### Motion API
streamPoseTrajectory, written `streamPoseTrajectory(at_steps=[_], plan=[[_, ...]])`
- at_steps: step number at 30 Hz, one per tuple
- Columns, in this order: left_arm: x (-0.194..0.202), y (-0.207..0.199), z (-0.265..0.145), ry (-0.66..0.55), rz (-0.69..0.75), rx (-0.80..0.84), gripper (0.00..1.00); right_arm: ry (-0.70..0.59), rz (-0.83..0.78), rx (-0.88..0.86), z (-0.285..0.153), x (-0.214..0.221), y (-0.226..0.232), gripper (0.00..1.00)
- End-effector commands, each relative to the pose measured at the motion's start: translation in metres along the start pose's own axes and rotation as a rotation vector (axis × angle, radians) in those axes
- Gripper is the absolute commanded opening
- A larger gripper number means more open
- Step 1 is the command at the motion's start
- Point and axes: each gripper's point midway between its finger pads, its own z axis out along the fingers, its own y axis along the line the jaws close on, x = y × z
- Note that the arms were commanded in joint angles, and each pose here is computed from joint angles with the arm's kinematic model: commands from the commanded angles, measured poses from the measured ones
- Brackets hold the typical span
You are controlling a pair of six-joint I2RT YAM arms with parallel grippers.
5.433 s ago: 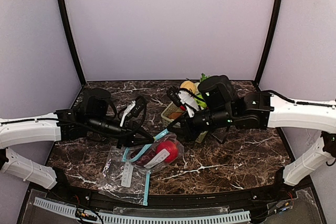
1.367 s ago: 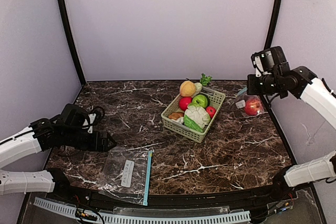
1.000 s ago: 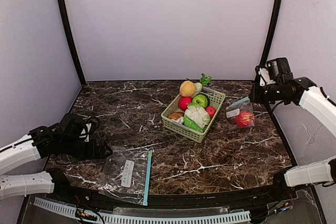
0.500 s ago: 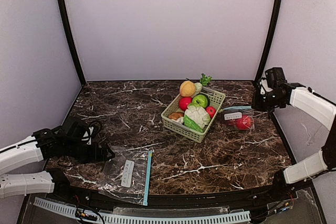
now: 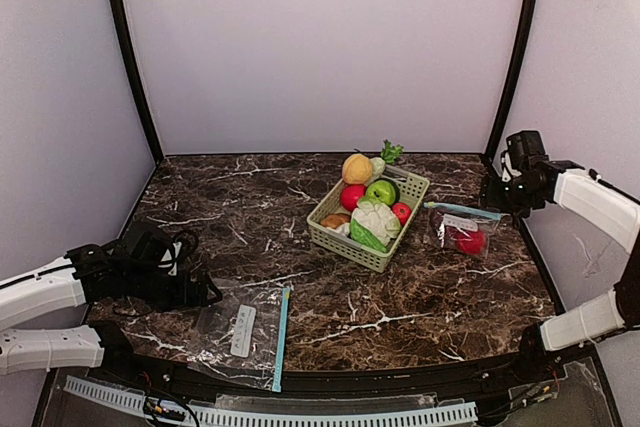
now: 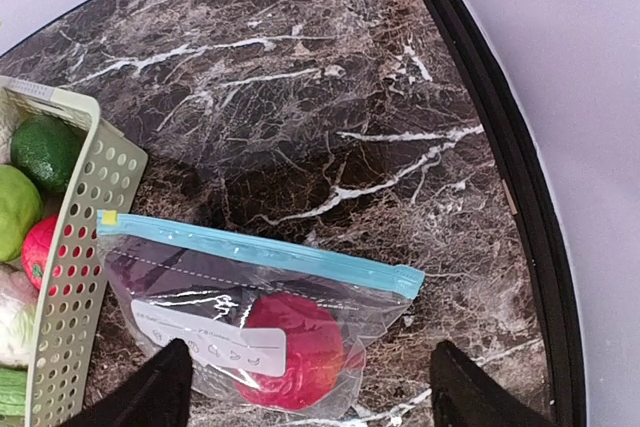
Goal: Place the food in the zip-top bag and seal the zipper
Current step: Place the zipper food storage bag at the corner of the board, then pick up the zipper food storage bag at the center of the board.
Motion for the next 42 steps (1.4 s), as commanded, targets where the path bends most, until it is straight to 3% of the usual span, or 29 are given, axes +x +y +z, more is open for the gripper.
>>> streamPoseTrajectory(at_steps=[1,6,12,18,20,28,34,42], plan=[[0.003,0.004,0.003,0.015,0.005,-0.016,0.97,-0.117,0.004,-0.045,-0.031,-0.027,0.005,0.86],[0.003,0.007,0.004,0.016,0.001,-0.03,0.97,-0.171,-0.027,-0.251,-0.067,-0.032,0.035,0.9],[0.005,0.007,0.009,0.028,-0.004,-0.025,0.85,-0.176,-0.086,-0.467,-0.093,-0.022,0.069,0.9],[0.007,-0.003,0.015,0.031,-0.016,0.045,0.57,-0.129,-0.113,-0.487,-0.087,-0.009,0.077,0.88],[0.007,-0.006,0.016,0.031,-0.019,0.066,0.43,-0.122,-0.12,-0.507,-0.089,-0.007,0.084,0.88],[0.002,-0.023,0.017,0.012,-0.015,0.164,0.04,-0.049,-0.155,-0.605,-0.101,0.011,0.128,0.87],[-0.019,-0.067,-0.003,-0.079,0.061,0.368,0.01,-0.012,-0.169,-0.757,-0.129,0.03,0.169,0.87],[-0.065,-0.143,-0.075,-0.314,0.241,0.685,0.01,-0.031,-0.152,-1.042,-0.183,0.049,0.224,0.86]])
